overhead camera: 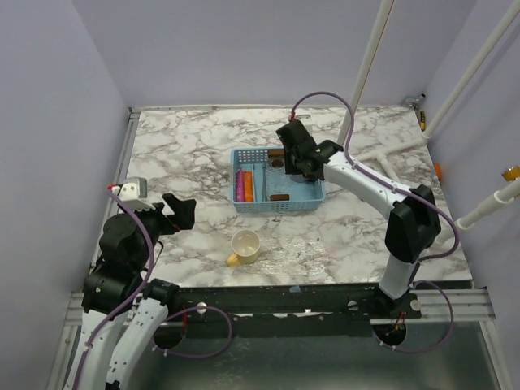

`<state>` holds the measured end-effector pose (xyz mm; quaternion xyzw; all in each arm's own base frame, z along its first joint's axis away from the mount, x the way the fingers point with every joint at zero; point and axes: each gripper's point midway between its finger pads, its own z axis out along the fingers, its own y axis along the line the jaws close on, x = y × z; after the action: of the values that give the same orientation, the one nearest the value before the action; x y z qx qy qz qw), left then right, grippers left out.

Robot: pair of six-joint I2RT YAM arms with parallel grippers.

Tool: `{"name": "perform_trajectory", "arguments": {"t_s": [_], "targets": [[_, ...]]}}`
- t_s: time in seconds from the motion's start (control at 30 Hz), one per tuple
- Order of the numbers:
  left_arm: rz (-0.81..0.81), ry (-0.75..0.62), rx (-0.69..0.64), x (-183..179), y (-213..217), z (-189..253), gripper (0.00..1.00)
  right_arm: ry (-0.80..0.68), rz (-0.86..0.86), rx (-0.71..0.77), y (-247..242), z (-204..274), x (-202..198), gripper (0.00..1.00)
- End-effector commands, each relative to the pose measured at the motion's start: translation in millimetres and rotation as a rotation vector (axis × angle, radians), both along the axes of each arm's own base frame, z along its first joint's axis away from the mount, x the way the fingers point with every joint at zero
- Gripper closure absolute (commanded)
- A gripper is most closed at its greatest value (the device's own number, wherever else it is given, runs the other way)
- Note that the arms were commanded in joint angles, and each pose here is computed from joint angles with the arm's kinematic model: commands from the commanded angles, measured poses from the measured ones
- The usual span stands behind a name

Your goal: Prepare toiletry sets of a toothbrush and toothpaste on the tray

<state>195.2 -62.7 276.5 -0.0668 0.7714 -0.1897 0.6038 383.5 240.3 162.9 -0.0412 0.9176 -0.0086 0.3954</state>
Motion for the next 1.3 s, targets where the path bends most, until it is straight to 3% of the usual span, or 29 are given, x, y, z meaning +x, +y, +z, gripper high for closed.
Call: {"name": "perform_trajectory", "arguments": {"t_s": [0.0,0.6,1.27], "targets": [[-0.005,0.036,0.015,2,-1,-10,0.01,0.017,0.075,0.015,8,-3,23,0.56],[-0.013,0.066,0.026,7,-4,-16,0.01,0.134,0.081,-0.043,-8,-66,54,0.57],[-0.015,0.069,0.03,8,-5,-16,0.01,0.143,0.101,-0.002,7,-76,87,0.6]]}}
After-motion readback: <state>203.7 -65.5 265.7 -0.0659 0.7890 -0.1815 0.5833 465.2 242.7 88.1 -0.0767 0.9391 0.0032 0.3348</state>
